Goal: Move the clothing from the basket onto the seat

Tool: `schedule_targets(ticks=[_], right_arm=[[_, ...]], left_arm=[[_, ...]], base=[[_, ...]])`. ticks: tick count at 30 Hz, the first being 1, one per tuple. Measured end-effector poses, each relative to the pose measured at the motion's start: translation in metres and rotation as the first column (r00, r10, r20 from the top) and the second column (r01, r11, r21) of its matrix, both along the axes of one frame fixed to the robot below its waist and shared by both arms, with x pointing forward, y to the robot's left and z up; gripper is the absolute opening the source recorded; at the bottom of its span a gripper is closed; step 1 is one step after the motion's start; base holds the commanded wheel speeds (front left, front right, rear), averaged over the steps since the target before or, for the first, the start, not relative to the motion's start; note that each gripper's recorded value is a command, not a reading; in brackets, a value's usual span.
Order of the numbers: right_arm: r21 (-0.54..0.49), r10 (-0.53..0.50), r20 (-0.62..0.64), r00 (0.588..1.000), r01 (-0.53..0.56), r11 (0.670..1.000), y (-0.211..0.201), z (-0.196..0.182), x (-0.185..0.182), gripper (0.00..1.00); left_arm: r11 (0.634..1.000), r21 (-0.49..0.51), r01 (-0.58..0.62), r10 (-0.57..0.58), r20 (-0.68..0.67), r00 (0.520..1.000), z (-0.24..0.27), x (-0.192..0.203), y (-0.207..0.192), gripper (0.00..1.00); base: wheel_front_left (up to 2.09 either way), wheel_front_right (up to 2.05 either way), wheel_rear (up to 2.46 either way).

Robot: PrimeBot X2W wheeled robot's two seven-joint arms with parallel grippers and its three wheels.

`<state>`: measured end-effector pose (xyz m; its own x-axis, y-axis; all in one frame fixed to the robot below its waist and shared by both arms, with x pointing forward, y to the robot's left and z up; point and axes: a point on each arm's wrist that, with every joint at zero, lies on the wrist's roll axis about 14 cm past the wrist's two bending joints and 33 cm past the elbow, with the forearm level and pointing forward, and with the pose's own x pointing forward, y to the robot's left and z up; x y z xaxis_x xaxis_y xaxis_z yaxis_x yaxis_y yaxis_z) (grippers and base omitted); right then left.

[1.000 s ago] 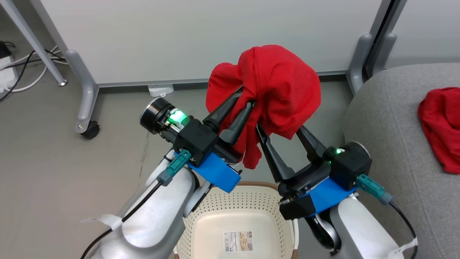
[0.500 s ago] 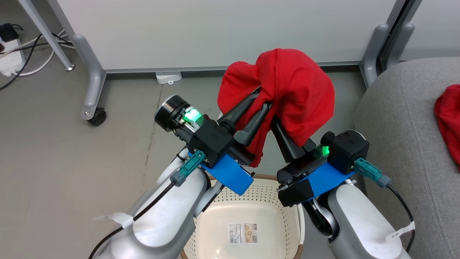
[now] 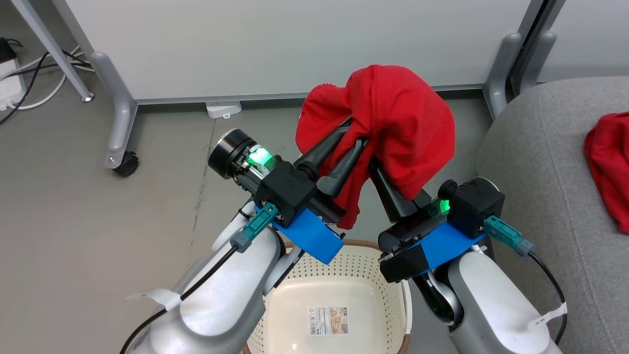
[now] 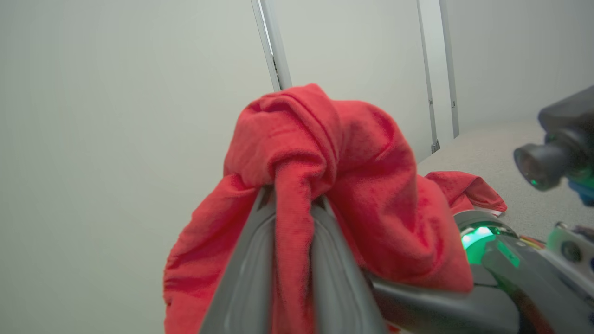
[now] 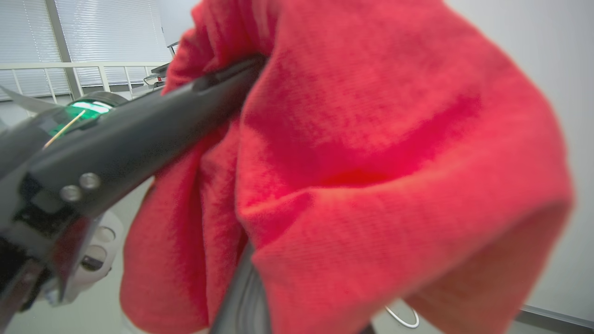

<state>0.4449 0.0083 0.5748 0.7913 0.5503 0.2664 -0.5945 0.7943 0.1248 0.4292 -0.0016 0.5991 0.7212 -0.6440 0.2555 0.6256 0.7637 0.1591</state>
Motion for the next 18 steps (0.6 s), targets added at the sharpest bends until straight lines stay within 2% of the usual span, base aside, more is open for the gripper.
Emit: schedule_targets(ticks=[6,7,8,18], right_arm=[[0.002,-0.003,0.002,1.000,0.003,1.000,-0.0013,0.0011,-0.0004,0.00],[0.003,-0.004,0.002,1.000,0.004,1.000,-0.0018,0.0015,-0.0008,0.00],[0.003,-0.004,0.002,1.000,0.004,1.000,-0.0018,0.0015,-0.0008,0.00],[0.005,-0.009,0.003,1.000,0.009,1.000,-0.0039,0.0031,-0.0040,0.00]], left_arm=[[1.000,0.006,-0.001,0.001,-0.002,1.000,-0.0015,0.0006,-0.0001,0.00],[1.000,0.007,-0.001,0.001,0.000,1.000,-0.0009,0.0006,-0.0004,0.14],[1.000,0.007,-0.001,0.001,0.000,1.000,-0.0009,0.0006,-0.0004,1.00],[1.000,0.014,-0.009,0.008,0.028,1.000,0.0061,-0.0004,-0.0003,1.00]], base=[[0.00,0.00,0.00],[0.00,0.00,0.00],[0.00,0.00,0.00],[0.00,0.00,0.00]])
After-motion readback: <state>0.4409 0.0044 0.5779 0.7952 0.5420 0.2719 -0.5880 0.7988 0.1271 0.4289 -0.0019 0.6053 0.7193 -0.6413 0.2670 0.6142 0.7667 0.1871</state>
